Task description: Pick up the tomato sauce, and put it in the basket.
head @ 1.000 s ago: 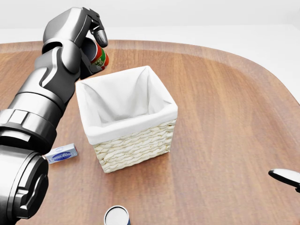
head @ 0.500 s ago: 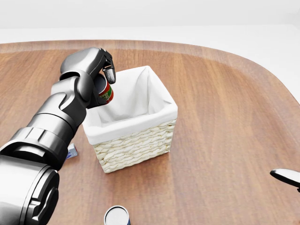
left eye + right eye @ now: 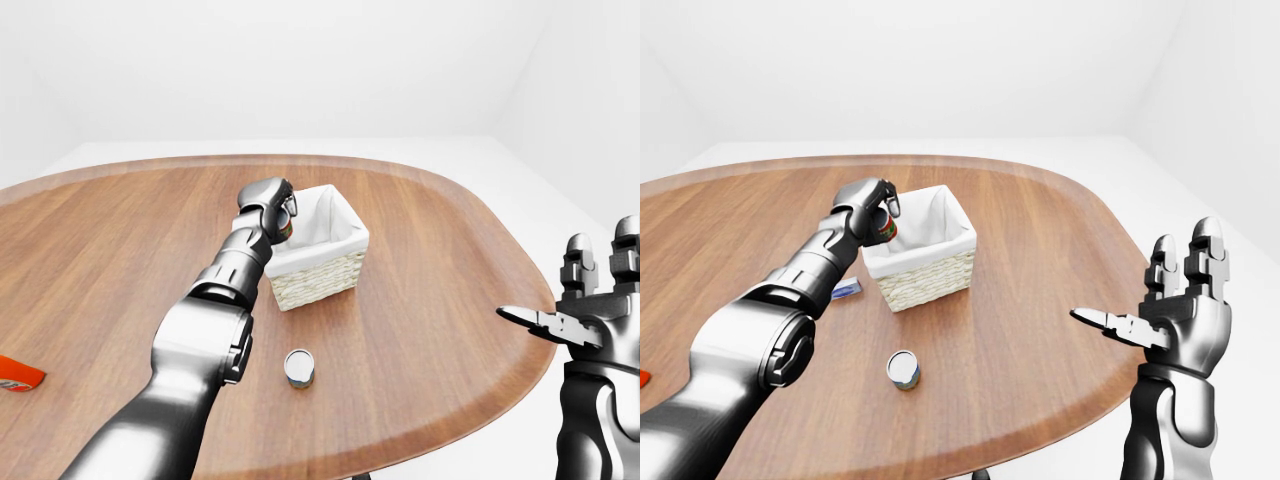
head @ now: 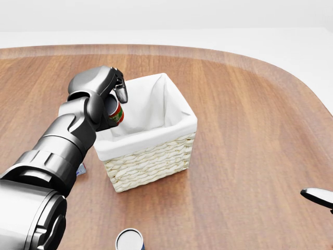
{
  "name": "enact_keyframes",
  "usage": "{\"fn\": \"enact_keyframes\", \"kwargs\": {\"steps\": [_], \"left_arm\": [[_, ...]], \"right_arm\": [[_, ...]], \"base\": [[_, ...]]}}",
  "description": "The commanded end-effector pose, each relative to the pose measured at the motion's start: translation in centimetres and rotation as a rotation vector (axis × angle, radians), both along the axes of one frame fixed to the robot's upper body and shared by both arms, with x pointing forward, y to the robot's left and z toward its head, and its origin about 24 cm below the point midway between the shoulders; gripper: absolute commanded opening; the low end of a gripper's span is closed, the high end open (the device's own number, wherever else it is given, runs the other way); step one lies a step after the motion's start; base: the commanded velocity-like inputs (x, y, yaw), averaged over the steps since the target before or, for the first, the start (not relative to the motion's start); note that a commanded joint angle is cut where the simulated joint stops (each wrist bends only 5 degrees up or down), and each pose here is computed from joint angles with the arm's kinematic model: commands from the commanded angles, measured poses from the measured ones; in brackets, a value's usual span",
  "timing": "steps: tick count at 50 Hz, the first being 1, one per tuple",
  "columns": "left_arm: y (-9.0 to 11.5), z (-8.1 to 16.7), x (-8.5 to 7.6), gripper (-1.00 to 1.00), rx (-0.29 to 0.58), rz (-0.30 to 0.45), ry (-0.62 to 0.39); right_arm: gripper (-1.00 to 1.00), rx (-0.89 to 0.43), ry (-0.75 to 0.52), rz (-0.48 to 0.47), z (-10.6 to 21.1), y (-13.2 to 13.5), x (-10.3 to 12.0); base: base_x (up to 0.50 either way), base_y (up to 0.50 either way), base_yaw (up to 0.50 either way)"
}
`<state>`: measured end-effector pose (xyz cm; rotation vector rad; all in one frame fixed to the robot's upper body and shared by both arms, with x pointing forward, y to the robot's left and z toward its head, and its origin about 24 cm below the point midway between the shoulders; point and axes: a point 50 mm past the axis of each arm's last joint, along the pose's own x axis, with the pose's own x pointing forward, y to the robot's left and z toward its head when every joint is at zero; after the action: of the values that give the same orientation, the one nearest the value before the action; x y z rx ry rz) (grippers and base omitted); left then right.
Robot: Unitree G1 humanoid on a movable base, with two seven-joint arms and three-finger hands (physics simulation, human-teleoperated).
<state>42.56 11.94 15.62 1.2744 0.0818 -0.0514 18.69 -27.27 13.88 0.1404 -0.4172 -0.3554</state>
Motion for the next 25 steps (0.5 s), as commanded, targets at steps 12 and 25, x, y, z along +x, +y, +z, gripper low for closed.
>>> {"fn": "enact_keyframes", "kwargs": {"steps": [12,25], "left_arm": [[0.41,0.28,0.06,1.00,0.011,0.012,-0.021],[0.60,0.18,0.04,1.00,0.023,0.016,-0.022]], "right_arm": [[1.00,-0.002,-0.005,0.000,0.13,-0.01,-0.01],[1.00,0.002,0.008,0.003,-0.20,0.01,0.15]], "base": [[0.00,0.00,0.00],[0.00,0.00,0.00]]}}
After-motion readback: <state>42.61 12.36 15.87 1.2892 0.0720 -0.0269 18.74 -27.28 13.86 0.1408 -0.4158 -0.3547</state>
